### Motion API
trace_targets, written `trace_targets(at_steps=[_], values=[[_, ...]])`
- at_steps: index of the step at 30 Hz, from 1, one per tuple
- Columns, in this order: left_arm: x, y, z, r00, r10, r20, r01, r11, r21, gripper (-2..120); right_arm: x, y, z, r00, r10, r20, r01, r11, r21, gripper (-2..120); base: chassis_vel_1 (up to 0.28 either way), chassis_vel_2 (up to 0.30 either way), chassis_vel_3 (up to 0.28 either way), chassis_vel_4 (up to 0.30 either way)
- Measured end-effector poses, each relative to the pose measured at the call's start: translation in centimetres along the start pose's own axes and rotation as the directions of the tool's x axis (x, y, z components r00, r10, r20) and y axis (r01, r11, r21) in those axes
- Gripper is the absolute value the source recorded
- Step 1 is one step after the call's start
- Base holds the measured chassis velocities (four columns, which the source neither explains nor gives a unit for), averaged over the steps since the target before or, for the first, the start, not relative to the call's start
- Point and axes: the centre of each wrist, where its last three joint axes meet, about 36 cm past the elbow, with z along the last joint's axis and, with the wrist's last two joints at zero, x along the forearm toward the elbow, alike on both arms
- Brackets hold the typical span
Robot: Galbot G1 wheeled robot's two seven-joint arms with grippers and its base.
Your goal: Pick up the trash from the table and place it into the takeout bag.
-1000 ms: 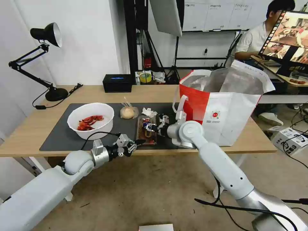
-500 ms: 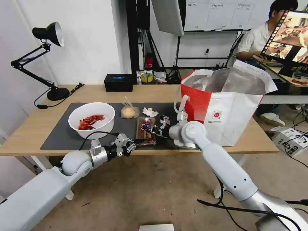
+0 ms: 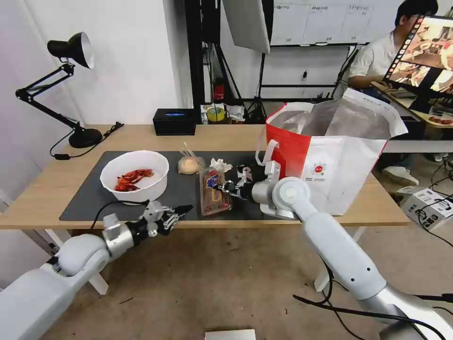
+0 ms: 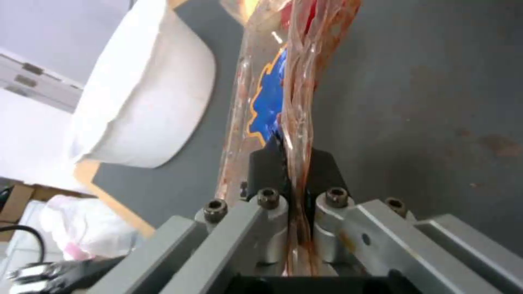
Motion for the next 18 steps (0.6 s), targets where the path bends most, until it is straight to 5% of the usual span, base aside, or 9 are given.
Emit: trace_targets(at_steps=[9, 18], values=[[3.6, -1.0, 1.5, 0.998, -0.059, 0.031, 0.058, 0.998, 0.030, 57, 2.9, 1.3, -0.5, 0.981, -0.148, 0.128, 0.146, 0.989, 0.022, 0, 0.000, 0.000, 0.000, 0.000], [4.9, -2.7, 1.6, 0.995, -0.092, 0.049, 0.089, 0.995, 0.053, 91, 6.9, 3.8, -2.7, 0.859, -0.234, 0.455, 0.240, 0.970, 0.045, 0, 0.000, 0.000, 0.000, 0.000]])
